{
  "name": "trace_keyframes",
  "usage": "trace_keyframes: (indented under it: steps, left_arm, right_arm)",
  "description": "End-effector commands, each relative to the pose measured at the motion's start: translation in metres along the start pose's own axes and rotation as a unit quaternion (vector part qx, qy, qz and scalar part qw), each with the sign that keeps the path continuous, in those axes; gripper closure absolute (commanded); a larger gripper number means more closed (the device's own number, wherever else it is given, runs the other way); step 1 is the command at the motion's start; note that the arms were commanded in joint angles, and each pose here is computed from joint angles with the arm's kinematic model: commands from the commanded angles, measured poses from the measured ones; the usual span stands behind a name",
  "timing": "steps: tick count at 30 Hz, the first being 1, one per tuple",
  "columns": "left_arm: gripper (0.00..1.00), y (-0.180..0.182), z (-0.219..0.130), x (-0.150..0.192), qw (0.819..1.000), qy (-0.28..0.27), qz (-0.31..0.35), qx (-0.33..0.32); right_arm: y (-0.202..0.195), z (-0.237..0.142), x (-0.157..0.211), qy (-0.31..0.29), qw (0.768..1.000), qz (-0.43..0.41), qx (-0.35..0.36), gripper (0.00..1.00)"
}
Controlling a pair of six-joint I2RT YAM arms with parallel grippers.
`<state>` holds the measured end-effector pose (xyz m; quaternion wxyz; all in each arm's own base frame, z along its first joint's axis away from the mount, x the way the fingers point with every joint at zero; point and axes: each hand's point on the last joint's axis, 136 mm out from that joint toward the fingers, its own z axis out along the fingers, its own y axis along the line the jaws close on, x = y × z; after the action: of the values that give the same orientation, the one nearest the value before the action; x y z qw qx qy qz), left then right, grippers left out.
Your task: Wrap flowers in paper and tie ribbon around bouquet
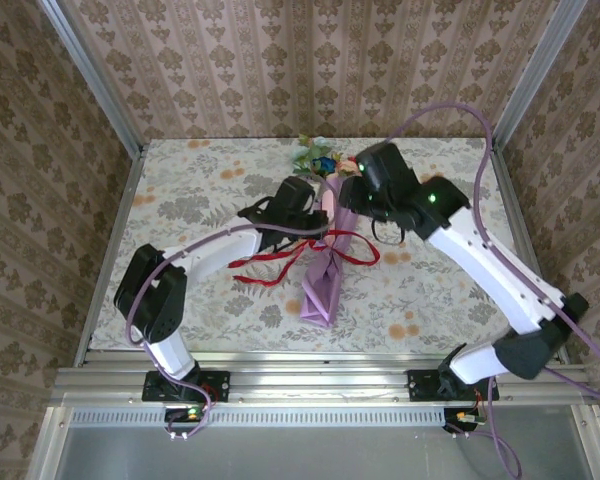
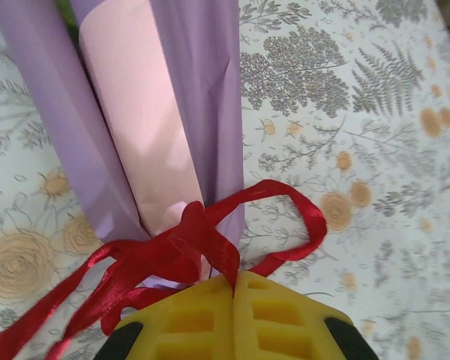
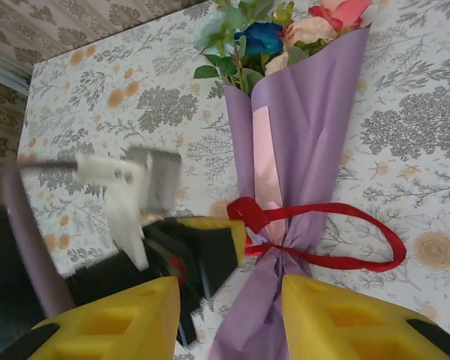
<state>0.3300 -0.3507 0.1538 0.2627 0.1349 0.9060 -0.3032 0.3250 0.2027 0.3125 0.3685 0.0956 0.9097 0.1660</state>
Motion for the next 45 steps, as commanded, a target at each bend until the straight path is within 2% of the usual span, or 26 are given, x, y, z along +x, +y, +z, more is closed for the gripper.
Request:
trace_keyframes:
  steps: [1, 9, 15, 18, 22, 24, 36, 38, 45]
  left_arm:
    - [1.00, -0.010, 0.000, 0.010, 0.992, 0.058, -0.080, 0.082]
    - [1.00, 0.009, 0.014, 0.001, 0.965, 0.116, -0.183, 0.149]
    - [1.00, 0.032, 0.025, -0.006, 0.948, 0.138, -0.235, 0.168]
    - [1.00, 0.041, 0.031, -0.009, 0.936, 0.153, -0.256, 0.185]
    - [1.00, 0.047, 0.039, -0.010, 0.924, 0.169, -0.277, 0.203]
    - [1.00, 0.062, 0.040, -0.016, 0.920, 0.163, -0.293, 0.205]
    - [1.00, 0.075, 0.050, -0.017, 0.912, 0.174, -0.309, 0.205]
    - [1.00, 0.075, 0.050, -0.015, 0.912, 0.176, -0.310, 0.205]
    - [1.00, 0.077, 0.049, -0.016, 0.912, 0.176, -0.309, 0.201]
  right_arm:
    - [0.008, 0.015, 0.016, -0.032, 0.999, -0.009, 0.018, 0.58]
    - [0.073, 0.083, 0.122, 0.065, 0.991, -0.114, 0.007, 0.58]
    - [0.087, 0.133, 0.177, 0.112, 0.985, -0.125, 0.042, 0.55]
    - [0.088, 0.157, 0.194, 0.124, 0.985, -0.104, 0.053, 0.54]
    - [0.078, 0.179, 0.207, 0.135, 0.981, -0.089, 0.107, 0.52]
    - [0.072, 0.190, 0.213, 0.138, 0.979, -0.082, 0.124, 0.51]
    - [0.050, 0.233, 0.245, 0.163, 0.970, -0.066, 0.167, 0.53]
    - [0.047, 0.239, 0.251, 0.171, 0.969, -0.064, 0.168, 0.57]
    - [0.042, 0.248, 0.260, 0.191, 0.963, -0.070, 0.178, 0.97]
